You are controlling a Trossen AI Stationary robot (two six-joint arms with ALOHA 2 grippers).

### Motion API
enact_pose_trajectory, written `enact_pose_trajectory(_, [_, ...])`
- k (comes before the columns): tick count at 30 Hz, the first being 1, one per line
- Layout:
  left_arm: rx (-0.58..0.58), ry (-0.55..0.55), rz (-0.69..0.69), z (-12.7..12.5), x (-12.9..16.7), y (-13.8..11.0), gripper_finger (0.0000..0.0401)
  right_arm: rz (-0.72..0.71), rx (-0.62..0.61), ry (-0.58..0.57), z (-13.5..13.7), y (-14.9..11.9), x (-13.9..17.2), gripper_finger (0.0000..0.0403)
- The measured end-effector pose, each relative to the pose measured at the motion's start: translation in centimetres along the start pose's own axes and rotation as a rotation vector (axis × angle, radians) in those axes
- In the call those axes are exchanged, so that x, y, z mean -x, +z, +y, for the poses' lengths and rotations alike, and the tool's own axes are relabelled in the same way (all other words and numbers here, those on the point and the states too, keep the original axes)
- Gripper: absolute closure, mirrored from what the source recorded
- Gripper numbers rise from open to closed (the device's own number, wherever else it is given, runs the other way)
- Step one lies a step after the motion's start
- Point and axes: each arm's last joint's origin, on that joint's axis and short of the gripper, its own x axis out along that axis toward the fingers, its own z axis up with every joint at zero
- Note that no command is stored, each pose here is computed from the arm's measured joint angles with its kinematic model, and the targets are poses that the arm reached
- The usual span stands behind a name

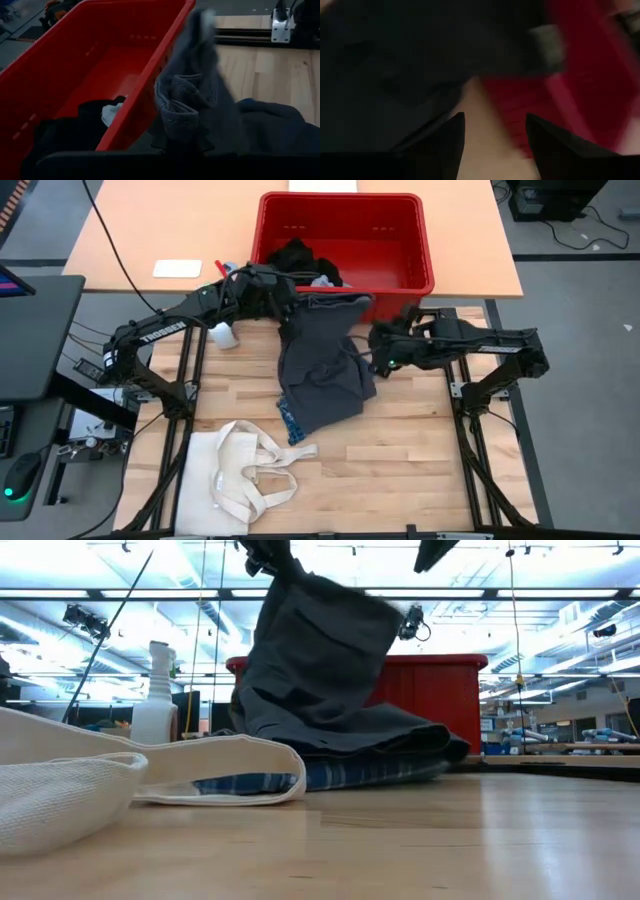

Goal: Fold Laundry from Bin
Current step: Fold the gray short

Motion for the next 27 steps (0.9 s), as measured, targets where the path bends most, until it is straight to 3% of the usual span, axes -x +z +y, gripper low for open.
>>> enact_pose_trajectory(5, [0.017, -0.011, -0.003, -0.2, 0.0, 0.0, 0.0376, 0.017, 0.016, 0.122, 4.3, -1.7, -3.8, 0.0194])
enact_pose_trajectory(10, [0.048, -0.028, -0.007, -0.7, 0.1, 0.2, 0.0376, -0.174, -0.019, 0.240, 7.5, -3.6, -8.6, 0.0199])
enact_pose_trajectory(18, [0.032, -0.077, 0.004, -2.3, 0.5, 0.2, 0.0376, -0.501, -0.232, 0.238, 8.2, -6.4, -17.0, 0.0199])
enact_pose_trajectory(23, [0.041, -0.109, -0.007, -3.4, 0.8, 0.4, 0.0376, -0.497, -0.310, 0.202, 8.1, -6.9, -21.6, 0.0199])
enact_pose_trajectory(27, [0.027, -0.138, -0.027, -4.4, 1.1, 0.7, 0.0376, -0.487, -0.313, 0.234, 9.2, -5.3, -24.3, 0.0200])
